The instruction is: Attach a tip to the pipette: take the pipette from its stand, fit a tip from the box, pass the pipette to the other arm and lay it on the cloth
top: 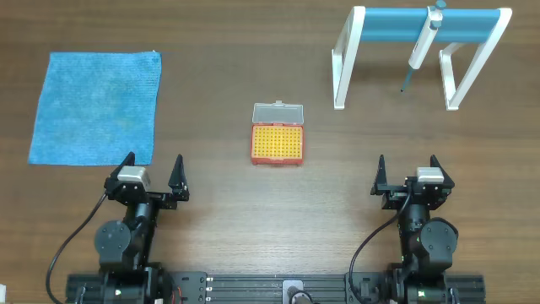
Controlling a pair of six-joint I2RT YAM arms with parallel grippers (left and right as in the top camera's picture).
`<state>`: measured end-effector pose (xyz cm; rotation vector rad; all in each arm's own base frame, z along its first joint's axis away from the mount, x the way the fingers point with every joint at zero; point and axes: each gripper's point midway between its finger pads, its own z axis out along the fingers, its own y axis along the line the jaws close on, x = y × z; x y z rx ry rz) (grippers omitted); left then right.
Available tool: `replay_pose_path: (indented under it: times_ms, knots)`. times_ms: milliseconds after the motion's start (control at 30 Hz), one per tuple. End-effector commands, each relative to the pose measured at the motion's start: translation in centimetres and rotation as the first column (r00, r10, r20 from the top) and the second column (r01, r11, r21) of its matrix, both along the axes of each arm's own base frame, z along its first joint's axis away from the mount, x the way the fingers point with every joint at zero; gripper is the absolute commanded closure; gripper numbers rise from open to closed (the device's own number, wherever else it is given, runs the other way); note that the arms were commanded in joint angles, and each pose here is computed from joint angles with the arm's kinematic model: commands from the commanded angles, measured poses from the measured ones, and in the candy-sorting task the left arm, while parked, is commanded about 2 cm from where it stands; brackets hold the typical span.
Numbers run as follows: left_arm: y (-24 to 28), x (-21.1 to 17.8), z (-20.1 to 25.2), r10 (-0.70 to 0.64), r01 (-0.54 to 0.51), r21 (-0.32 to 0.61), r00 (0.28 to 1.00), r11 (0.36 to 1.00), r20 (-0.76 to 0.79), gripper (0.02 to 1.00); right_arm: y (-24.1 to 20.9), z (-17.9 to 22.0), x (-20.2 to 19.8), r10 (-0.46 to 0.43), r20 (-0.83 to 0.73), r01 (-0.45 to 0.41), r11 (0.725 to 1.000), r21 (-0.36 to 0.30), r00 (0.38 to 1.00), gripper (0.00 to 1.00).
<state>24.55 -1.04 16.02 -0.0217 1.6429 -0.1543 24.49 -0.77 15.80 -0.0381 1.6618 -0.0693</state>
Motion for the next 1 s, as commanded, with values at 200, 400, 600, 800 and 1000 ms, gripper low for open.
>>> replay_pose_path:
  times_ms: [200,400,600,800,1000]
  knots:
    - [0.34,0.01,-0.19,0.02,-0.02,-0.011,1.0,1.0,0.001,0.023,0.27,-0.02,-0.02,0.015,0.006,-0.014,1.0,-0.013,1.0,0.009]
    - [0.34,0.01,-0.19,0.02,-0.02,-0.011,1.0,1.0,0.001,0.02,0.28,-0.02,-0.02,0.015,0.006,-0.015,1.0,-0.013,1.0,0.009]
    - [0.34,0.01,-0.19,0.02,-0.02,-0.011,1.0,1.0,0.001,0.023,0.28,-0.02,-0.02,0.015,0.006,-0.015,1.0,-0.013,1.0,0.009]
    - [0.34,0.01,-0.19,0.02,-0.02,-0.011,1.0,1.0,0.001,0.02,0.15,0.0,-0.02,0.008,0.007,-0.008,1.0,-0.015,1.0,0.009]
    - [0.34,0.01,-0.19,0.02,-0.02,-0.011,1.0,1.0,0.001,0.02,-0.04,-0.02,-0.02,-0.003,0.006,0.004,1.0,-0.013,1.0,0.009]
